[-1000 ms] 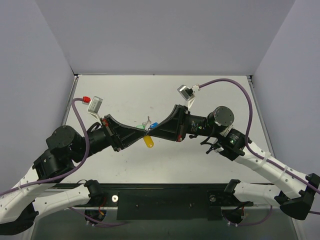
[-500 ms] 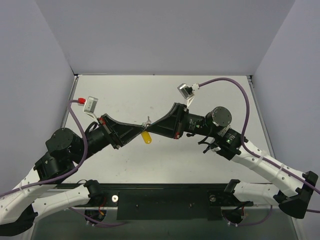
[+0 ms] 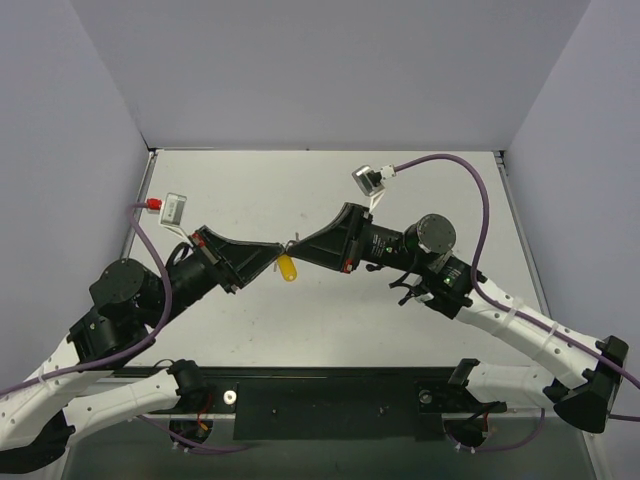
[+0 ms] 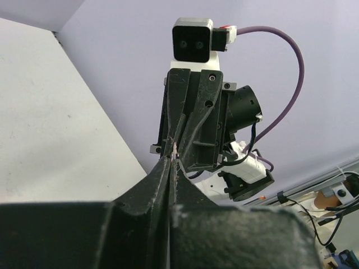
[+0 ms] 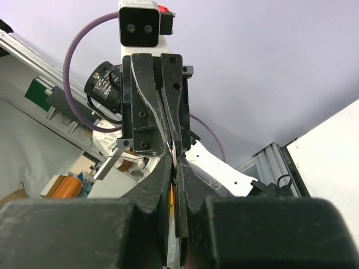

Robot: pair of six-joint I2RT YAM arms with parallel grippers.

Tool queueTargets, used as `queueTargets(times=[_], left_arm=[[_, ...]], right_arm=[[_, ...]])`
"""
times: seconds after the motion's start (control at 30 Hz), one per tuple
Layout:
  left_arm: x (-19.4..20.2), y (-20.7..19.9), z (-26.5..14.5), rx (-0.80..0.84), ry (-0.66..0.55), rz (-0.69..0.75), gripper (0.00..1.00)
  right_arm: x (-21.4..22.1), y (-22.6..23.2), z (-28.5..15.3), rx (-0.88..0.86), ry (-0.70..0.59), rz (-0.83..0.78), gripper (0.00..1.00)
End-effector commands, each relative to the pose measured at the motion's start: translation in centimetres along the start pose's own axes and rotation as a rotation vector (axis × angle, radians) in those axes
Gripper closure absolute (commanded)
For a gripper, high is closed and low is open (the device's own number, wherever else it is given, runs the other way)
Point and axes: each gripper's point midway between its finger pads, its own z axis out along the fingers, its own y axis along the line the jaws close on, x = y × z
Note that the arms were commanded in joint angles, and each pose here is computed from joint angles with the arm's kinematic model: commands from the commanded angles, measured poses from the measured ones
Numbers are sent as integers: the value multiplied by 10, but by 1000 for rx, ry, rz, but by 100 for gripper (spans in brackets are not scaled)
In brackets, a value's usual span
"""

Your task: Remove the keys from the keyring

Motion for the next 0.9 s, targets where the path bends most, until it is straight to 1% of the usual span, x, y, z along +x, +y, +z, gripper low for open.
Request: queueTargets(times=[0.0,0.03,0.07,0.1,0.13,0.23,0.37,0.4,0.6,0.67,0.7,0.87], left_arm=[[-13,-8,-2,-8,-18,66,81],[-14,-11,-8,-6,-4,92,68],[-18,-15,-12,1,-6,103,63],[-16,-14,-17,-6,14,125,52],[-19,-19,-21,5,15,140,45],[-12,-14,-32,-40,94,203,42],[-3,-22,-38,-4,182,248,41],[5,-25,-39,14,233,256,43],[27,-26,-36,31,374,287,48],[30,-29,-34,48,389,289,50],[30,-31,-34,57,393,291,52],[32,-33,-29,65,411,302,59]], right_arm=[[7,27,0,-110,32,-25,100],[7,29,-2,-113,39,-34,100],[10,27,-3,-104,55,-41,100],[11,29,-5,-104,59,-58,100],[14,26,-6,-86,76,-57,100],[19,27,-9,-73,131,-77,100],[27,31,-12,-82,192,-72,100],[28,34,-13,-88,204,-73,100],[33,47,-20,-122,254,-79,100],[35,48,-21,-125,269,-76,100],[36,49,-22,-132,277,-75,100],[36,55,-24,-146,278,-86,100]])
